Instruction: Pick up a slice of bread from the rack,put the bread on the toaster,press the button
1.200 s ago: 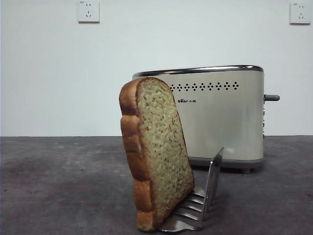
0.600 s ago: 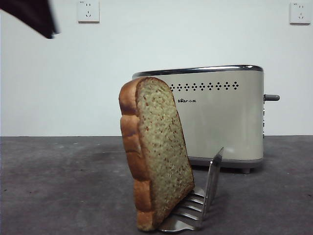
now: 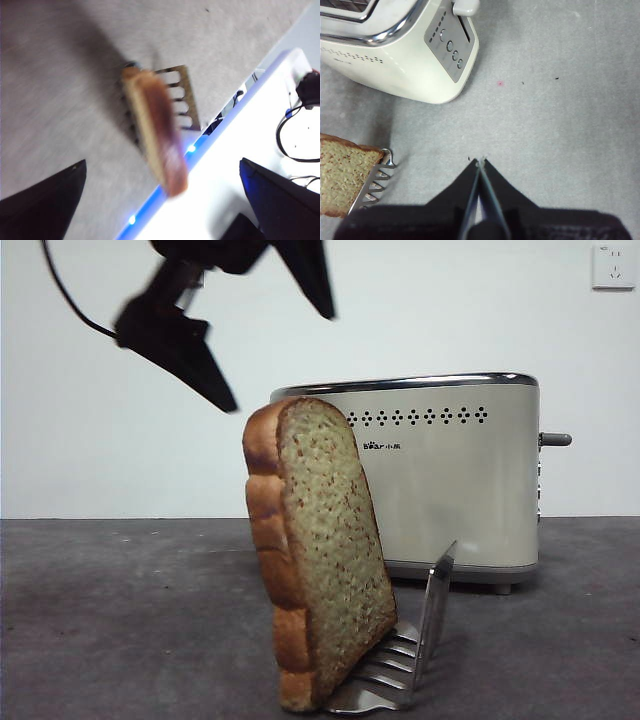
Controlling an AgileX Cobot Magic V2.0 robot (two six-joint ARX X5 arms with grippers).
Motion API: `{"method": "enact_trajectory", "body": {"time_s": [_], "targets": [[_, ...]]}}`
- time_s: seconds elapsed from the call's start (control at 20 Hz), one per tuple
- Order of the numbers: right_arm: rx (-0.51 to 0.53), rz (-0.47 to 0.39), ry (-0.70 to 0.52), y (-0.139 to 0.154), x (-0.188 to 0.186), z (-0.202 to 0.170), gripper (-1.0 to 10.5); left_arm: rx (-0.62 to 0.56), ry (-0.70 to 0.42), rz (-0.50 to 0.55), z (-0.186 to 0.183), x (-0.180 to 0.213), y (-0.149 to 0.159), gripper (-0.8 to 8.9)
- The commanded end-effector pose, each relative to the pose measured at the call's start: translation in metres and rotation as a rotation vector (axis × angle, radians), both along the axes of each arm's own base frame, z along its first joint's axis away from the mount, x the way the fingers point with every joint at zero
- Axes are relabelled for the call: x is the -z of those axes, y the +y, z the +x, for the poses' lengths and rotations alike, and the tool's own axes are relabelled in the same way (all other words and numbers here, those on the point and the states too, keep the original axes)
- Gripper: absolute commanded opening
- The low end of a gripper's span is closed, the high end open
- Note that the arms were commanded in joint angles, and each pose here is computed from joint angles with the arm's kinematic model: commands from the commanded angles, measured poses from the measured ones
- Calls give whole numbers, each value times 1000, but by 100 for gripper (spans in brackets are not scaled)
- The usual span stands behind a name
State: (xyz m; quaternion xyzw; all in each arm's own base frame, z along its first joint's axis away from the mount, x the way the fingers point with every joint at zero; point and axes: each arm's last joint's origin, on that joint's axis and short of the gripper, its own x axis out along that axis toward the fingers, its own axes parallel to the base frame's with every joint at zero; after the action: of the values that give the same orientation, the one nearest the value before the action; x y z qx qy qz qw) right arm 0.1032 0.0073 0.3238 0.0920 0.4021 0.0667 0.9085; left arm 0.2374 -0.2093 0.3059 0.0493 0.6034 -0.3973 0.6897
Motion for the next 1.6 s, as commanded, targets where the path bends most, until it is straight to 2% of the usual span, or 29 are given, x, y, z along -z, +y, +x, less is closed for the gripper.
{"method": "enact_trajectory", "body": {"time_s": [0.05,0.4,0.45,0.6,0.65,1.3,1.6], "targets": [[-10,-8,-10,0,-2,0,0,42,-6,8,2,11,-13,536],[-10,-8,6,0,-1,-1,0,77,-34,176,0,42,-38,521],[-10,-9,9,0,0,-2,0,80,-34,181,0,43,-39,450],[-10,-9,9,0,0,-2,0,89,-36,180,-2,43,-41,75],[-10,-9,9,0,0,-2,0,89,-35,180,-2,43,-41,-6],[-10,-9,9,0,0,-2,0,83,-7,192,-5,41,-38,-9],[-9,-9,9,0,0,-2,0,81,-75,129,-8,7,-37,-9]]}}
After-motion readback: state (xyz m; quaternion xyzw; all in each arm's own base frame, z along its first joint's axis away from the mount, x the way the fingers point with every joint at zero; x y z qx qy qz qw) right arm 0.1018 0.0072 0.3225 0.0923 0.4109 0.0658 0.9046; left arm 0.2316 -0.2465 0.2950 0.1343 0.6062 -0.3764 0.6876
